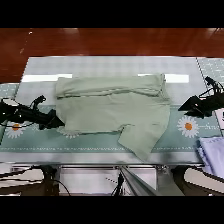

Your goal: Fold the shirts.

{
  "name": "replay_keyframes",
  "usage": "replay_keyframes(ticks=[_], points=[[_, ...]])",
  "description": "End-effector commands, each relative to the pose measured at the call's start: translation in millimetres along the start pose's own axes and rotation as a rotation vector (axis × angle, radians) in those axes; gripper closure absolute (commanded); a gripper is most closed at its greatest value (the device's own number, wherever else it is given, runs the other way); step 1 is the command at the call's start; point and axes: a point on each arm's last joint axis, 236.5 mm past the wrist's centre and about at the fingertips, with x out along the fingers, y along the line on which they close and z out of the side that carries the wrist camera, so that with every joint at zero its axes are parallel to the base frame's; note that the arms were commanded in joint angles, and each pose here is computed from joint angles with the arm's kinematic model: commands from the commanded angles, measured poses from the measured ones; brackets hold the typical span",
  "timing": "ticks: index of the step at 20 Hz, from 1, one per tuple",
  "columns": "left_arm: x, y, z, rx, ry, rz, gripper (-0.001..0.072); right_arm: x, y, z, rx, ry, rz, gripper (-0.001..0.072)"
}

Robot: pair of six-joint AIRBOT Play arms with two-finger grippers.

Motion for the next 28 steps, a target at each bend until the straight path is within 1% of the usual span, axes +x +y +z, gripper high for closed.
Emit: replay_keyframes(ticks=[1, 4, 5, 8, 10, 12, 13, 18, 19, 20, 21, 22, 24, 26, 28], points=[[4, 3, 10, -0.021, -0.031, -0.002, 0.0678, 0, -1, -19, -0.008, 0.06, -0.008, 0.0173], [-2, 6, 5, -0.042, -0.018, -0.026, 0.0678, 10, -10, -39, -0.002, 0.01, -0.059, 0.0174], [-3, 6, 5, -0.047, -0.019, -0.03, 0.0678, 17, -8, -49, 0.008, 0.006, -0.048, 0.0174], [-5, 5, 3, -0.021, -0.014, -0.036, 0.0678, 48, 6, -79, 0.054, 0.013, 0.053, 0.0173], [-5, 3, 0, -0.021, -0.003, -0.042, 0.0678, 68, 3, -89, 0.102, 0.009, 0.074, 0.0176], [-5, 3, 0, -0.021, -0.001, -0.042, 0.0678, 83, 5, -92, 0.145, -0.01, 0.105, 0.0245], [-5, 3, 0, -0.02, -0.002, -0.043, 0.0678, 89, 9, -93, 0.151, -0.016, 0.115, 0.0246], [-5, 3, 1, -0.012, -0.003, -0.042, 0.0678, 120, 25, -90, 0.09, -0.046, 0.041, 0.0251], [-5, 3, 2, -0.012, -0.007, -0.041, 0.0678, 123, 28, -85, 0.091, -0.067, 0.028, 0.0352], [-6, 3, 3, -0.002, -0.012, -0.041, 0.0678, 125, 30, -80, 0.09, -0.087, 0.019, 0.0539], [-8, 2, 5, 0.013, -0.016, -0.042, 0.0678, 123, 34, -74, 0.086, -0.105, 0.023, 0.0692], [-13, -1, 9, 0.037, -0.023, -0.042, 0.0678, 116, 38, -64, 0.076, -0.129, 0.029, 0.0694], [-30, -13, 23, 0.079, -0.051, -0.051, 0.0678, 84, 59, -24, 0.006, -0.237, 0.044, 0.0695], [-62, -48, 51, 0.176, -0.145, -0.116, 0.0678, 34, 95, 30, -0.045, -0.42, 0.1, 0.0696], [-104, -92, 88, 0.249, -0.302, -0.203, 0.0678, -16, 131, 82, -0.061, -0.635, 0.167, 0.0696]])
